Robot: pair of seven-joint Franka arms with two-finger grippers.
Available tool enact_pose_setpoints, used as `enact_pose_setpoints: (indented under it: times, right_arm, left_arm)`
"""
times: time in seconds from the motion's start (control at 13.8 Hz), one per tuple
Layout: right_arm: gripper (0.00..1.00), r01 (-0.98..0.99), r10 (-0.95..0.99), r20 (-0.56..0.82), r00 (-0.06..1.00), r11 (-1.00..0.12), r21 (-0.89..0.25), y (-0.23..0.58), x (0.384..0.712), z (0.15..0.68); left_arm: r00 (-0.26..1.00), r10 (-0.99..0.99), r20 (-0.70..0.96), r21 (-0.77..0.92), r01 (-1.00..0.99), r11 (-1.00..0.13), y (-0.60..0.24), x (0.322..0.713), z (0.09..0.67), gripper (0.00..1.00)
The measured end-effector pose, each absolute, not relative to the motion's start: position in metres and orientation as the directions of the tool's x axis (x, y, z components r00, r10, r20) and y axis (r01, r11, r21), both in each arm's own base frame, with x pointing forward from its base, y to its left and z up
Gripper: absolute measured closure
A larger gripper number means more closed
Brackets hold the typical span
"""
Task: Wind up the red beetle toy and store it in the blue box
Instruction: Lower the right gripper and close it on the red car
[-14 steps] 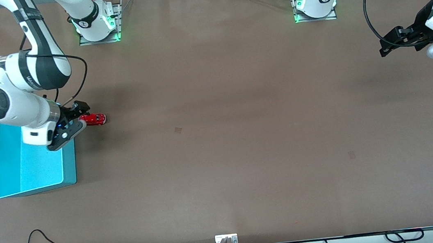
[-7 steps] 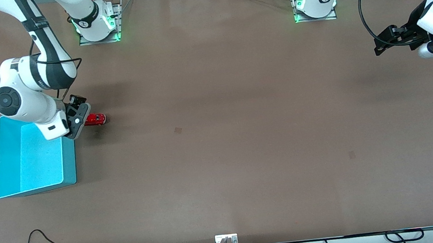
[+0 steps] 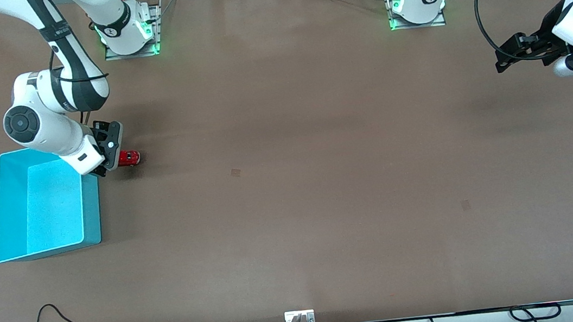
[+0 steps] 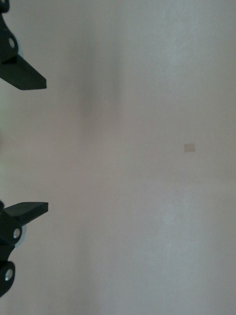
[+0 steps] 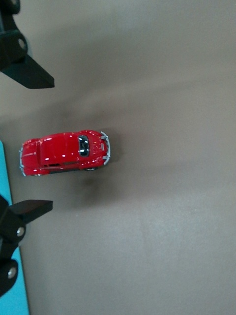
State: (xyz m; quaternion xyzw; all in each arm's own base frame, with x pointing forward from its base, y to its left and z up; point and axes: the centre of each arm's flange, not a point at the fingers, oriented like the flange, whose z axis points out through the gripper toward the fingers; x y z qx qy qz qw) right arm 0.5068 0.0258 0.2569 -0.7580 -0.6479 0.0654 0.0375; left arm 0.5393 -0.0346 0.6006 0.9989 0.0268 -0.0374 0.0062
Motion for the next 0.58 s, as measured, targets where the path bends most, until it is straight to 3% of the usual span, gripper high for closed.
enact_pose_setpoints:
  times: [0.58]
  right_arm:
    - [0.0,0.985,0.998,-0.042,0.052,-0.058,-0.163,0.018,0.495,0.207]
  left_arm:
    - [0.996,0.053,-0.076,0.01,0.054,-0.998,-0.035,0.539,0.601,0.0]
